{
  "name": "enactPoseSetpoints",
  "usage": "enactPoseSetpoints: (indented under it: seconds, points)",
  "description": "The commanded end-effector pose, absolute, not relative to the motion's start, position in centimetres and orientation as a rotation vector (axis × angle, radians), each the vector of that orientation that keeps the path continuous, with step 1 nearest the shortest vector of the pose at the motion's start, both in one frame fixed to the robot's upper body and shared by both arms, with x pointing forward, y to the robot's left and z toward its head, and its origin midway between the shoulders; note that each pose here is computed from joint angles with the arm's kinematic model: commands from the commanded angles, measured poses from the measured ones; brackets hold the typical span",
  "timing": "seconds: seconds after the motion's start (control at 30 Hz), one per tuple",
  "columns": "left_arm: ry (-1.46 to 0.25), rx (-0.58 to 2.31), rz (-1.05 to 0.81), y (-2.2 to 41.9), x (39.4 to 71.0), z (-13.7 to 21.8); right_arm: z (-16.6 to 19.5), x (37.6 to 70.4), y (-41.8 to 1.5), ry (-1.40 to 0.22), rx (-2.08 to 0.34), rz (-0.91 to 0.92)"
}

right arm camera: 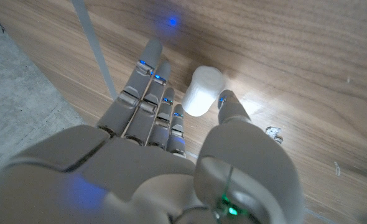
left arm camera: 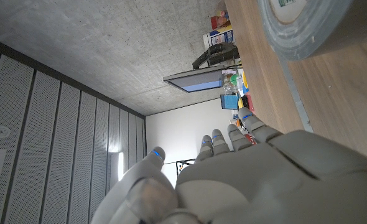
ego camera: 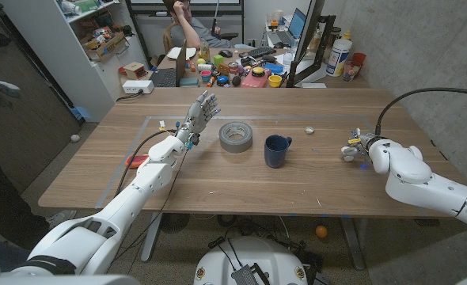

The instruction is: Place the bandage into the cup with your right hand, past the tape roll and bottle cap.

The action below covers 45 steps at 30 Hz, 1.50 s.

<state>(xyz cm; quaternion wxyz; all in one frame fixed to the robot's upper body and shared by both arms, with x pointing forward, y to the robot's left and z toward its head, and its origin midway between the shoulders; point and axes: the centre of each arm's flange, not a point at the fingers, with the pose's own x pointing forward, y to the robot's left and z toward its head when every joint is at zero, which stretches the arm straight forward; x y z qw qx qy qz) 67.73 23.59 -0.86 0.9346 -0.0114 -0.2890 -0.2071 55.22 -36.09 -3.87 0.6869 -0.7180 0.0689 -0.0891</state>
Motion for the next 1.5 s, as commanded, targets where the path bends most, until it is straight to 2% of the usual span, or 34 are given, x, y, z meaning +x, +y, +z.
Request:
enactPoseSetpoints:
  seconds: [0.03,0.7,1.5]
  points:
    - [-0.591,-0.023,-0.424,23.4,67.7,-0.9,-3.9,55.2,-36.0,0.139,-1.612,-0.250]
    - [-0.586,-0.021,-0.423,23.3,68.1,-0.8,-3.3,54.7,-35.8,-0.003,-1.614,-0.372]
    - [-0.593,-0.026,-0.421,23.9,68.5,-0.5,1.8,52.2,-35.4,-0.081,-1.629,-0.424]
